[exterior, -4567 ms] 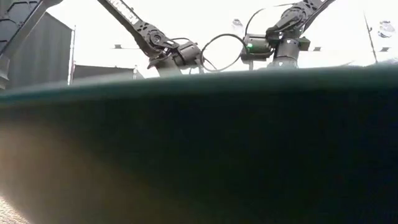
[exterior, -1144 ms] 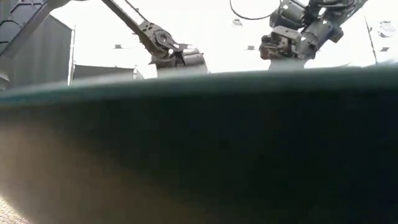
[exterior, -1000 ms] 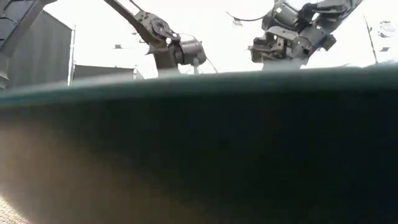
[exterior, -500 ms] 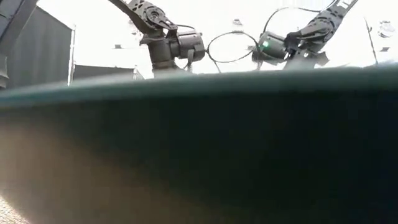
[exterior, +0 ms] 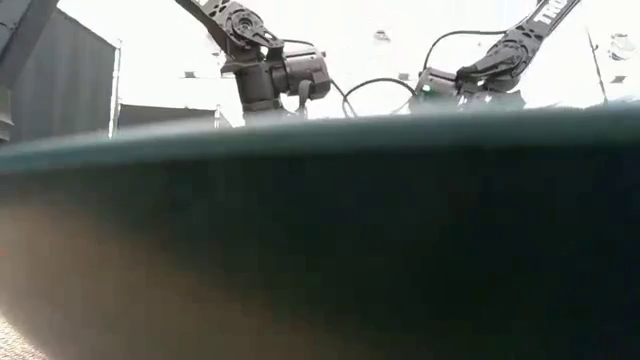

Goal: Set table place
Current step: Fold the blue napkin

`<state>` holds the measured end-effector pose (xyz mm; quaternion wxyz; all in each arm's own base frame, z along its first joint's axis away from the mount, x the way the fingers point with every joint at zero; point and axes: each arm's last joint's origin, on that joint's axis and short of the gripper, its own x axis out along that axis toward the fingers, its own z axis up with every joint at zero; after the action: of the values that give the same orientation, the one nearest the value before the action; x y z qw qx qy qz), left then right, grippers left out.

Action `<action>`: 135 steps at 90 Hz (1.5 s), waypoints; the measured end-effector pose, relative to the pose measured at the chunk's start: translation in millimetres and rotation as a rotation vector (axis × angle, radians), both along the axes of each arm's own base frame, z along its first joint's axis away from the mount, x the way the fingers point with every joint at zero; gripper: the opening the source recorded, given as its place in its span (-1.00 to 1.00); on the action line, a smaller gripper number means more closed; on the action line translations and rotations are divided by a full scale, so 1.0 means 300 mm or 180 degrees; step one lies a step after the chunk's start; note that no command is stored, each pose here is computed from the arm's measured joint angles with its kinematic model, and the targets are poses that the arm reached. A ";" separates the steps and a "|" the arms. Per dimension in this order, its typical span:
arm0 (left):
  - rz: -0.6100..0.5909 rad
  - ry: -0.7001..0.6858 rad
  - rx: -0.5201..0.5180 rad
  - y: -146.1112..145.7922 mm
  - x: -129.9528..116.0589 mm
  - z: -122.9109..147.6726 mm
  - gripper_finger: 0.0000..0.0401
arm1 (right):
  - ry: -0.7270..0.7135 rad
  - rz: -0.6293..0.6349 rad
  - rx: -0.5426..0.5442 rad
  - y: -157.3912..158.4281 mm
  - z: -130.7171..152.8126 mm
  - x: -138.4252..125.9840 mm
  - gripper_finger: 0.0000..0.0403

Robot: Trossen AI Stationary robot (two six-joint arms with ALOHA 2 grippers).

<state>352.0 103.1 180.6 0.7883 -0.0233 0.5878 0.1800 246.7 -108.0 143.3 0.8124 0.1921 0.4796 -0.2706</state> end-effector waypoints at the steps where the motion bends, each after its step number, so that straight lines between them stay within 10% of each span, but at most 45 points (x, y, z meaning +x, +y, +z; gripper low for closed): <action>1: 0.0000 0.0000 0.0000 0.000 0.000 0.000 -0.42 | 0.0001 -0.0014 -0.0015 -0.002 0.000 -0.001 -0.77; 60: -0.0041 -0.0060 -0.0006 -0.013 0.009 0.002 -0.42 | 0.0076 -0.0169 0.0257 -0.069 -0.064 -0.011 -0.25; 92: -0.0062 -0.0062 -0.0015 -0.021 0.012 0.001 -0.42 | 0.0063 -0.0112 0.0169 -0.059 -0.028 -0.028 -0.94; 135: -0.0054 -0.0071 -0.0015 -0.020 0.012 0.001 -0.42 | -0.0053 -0.0059 0.0098 -0.068 0.030 0.003 -0.99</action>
<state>355.7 97.0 180.9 0.7963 -0.0221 0.5797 0.1716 247.7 -128.4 152.2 0.8107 0.2112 0.4751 -0.2691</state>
